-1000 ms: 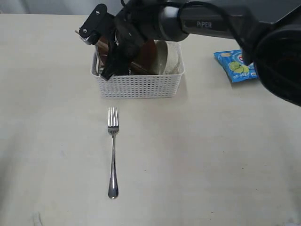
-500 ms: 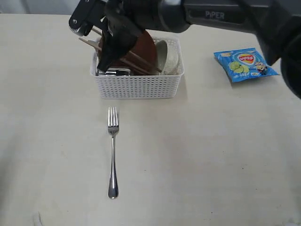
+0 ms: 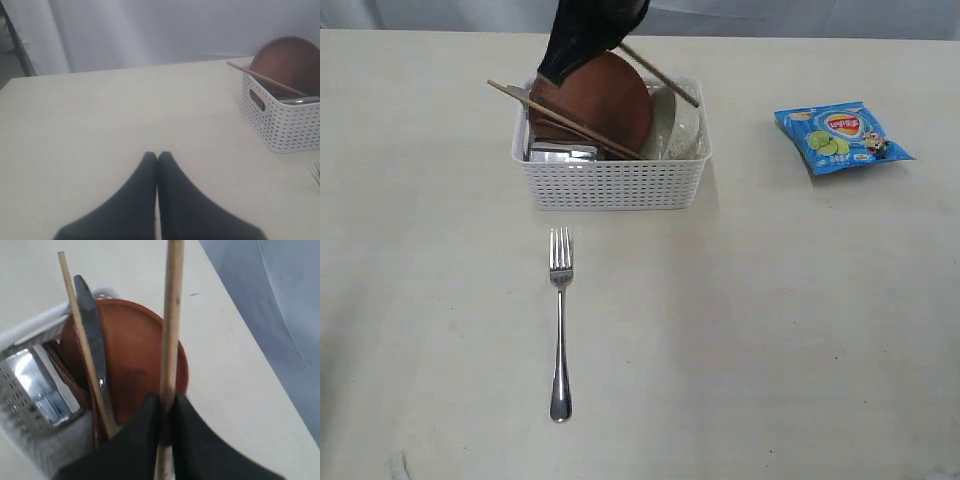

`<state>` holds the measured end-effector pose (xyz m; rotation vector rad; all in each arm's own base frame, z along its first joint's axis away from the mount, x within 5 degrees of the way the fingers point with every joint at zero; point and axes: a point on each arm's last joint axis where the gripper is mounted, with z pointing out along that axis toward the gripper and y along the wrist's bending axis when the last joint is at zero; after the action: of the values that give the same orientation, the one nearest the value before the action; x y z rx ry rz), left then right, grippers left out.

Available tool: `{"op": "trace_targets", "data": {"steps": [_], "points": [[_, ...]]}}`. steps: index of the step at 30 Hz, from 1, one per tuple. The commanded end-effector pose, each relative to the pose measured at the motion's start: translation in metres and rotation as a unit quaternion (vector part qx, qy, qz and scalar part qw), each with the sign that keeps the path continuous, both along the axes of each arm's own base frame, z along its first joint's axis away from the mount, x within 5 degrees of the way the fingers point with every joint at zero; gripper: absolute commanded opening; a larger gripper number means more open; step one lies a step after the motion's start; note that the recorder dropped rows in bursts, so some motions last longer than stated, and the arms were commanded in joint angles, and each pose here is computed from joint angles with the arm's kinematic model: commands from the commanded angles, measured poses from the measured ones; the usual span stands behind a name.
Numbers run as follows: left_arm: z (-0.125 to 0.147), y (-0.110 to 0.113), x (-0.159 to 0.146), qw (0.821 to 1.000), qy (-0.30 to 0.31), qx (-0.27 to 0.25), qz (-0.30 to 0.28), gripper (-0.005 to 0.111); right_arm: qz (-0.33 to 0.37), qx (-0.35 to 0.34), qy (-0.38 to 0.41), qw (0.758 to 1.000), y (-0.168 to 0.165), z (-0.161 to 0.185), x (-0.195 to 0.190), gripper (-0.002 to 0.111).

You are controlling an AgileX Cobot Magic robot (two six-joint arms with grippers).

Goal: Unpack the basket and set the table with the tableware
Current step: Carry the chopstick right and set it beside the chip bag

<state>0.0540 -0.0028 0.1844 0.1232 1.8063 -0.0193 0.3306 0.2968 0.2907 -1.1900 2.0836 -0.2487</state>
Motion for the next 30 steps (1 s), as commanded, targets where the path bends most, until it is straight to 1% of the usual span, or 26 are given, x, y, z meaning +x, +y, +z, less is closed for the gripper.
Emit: {"op": "trace_targets", "data": {"steps": [1, 4, 6, 8, 10, 12, 14, 17, 18, 20, 21, 24, 30], "points": [[0.0, 0.0, 0.0, 1.0, -0.005, 0.0, -0.003, 0.0, -0.092, -0.02, 0.023, 0.995, -0.048, 0.023, 0.008, -0.001], [0.0, 0.0, 0.0, 1.0, -0.005, 0.0, -0.003, 0.0, -0.175, -0.038, 0.064, 0.982, -0.094, 0.022, 0.025, -0.001], [0.0, 0.0, 0.0, 1.0, -0.005, 0.0, -0.003, 0.0, -0.233, -0.039, 0.126, 0.963, -0.125, 0.013, 0.033, -0.001], [0.0, 0.0, 0.0, 1.0, -0.005, 0.0, -0.003, 0.0, -0.26, -0.031, 0.184, 0.947, -0.149, 0.001, 0.038, -0.001], [0.0, 0.0, 0.0, 1.0, -0.005, 0.0, -0.003, 0.0, -0.28, -0.018, 0.232, 0.931, -0.172, -0.016, 0.038, -0.001], [0.0, 0.0, 0.0, 1.0, -0.005, 0.0, -0.003, 0.0, -0.311, -0.021, 0.28, 0.908, -0.199, -0.04, 0.032, -0.001], [0.0, 0.0, 0.0, 1.0, -0.005, 0.0, -0.003, 0.0, -0.342, -0.02, 0.31, 0.887, -0.225, -0.065, 0.024, -0.001], [0.0, 0.0, 0.0, 1.0, -0.005, 0.0, -0.003, 0.0, -0.384, 0.022, 0.348, 0.855, -0.258, -0.096, 0.011, -0.001], [0.0, 0.0, 0.0, 1.0, -0.005, 0.0, -0.003, 0.0, -0.384, 0.038, 0.364, 0.848, -0.263, -0.105, 0.005, -0.001], [0.0, 0.0, 0.0, 1.0, -0.005, 0.0, -0.003, 0.0, -0.381, 0.069, 0.367, 0.845, -0.268, -0.117, -0.003, -0.001], [0.0, 0.0, 0.0, 1.0, -0.005, 0.0, -0.003, 0.0, -0.382, 0.076, 0.359, 0.848, -0.27, -0.123, -0.006, -0.001], [0.0, 0.0, 0.0, 1.0, -0.005, 0.0, -0.003, 0.0, -0.392, 0.068, 0.343, 0.851, -0.276, -0.136, -0.012, -0.001], [0.0, 0.0, 0.0, 1.0, -0.005, 0.0, -0.003, 0.0, -0.398, 0.06, 0.353, 0.845, -0.276, -0.141, -0.014, 0.0]]}}
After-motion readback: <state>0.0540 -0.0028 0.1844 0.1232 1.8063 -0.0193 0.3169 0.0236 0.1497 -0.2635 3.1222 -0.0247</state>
